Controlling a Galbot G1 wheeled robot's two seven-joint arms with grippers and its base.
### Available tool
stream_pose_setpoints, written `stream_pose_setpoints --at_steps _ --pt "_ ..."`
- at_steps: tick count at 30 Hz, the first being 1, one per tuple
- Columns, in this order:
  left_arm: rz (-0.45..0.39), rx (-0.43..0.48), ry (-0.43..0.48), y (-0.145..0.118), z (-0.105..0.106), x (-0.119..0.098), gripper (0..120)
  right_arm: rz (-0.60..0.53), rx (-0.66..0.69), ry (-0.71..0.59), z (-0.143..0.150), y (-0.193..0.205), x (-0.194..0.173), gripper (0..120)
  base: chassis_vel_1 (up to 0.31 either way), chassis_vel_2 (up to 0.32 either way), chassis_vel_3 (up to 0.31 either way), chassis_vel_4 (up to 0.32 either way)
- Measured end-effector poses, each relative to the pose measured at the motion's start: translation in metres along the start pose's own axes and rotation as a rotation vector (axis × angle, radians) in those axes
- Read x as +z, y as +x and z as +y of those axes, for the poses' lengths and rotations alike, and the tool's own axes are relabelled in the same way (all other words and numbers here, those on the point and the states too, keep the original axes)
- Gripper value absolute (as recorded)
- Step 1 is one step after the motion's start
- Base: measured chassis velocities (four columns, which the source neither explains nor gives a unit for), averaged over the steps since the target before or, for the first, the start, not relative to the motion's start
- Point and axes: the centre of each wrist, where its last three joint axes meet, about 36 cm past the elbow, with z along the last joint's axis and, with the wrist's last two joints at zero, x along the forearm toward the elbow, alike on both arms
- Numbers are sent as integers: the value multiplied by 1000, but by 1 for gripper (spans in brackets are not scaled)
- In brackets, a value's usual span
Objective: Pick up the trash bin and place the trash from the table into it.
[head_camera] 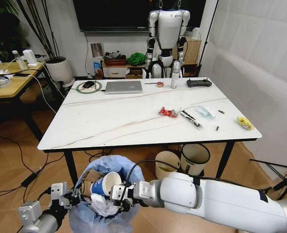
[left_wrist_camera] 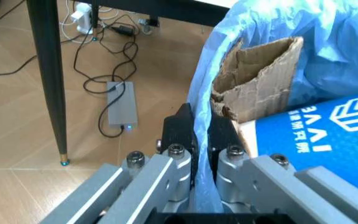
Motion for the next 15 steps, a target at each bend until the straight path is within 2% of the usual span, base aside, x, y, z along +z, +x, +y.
stream_pose_setpoints --at_steps 9,14,15 --pt "2 -3 4 -2 1 1 0 -19 12 10 -7 3 -5 0 0 0 0 0" --pt "9 -9 6 -4 4 4 0 -67 20 -11 -8 13 -11 20 0 0 0 0" --pt "9 -9 6 -4 4 4 0 -67 20 -11 -8 13 -11 20 0 0 0 0"
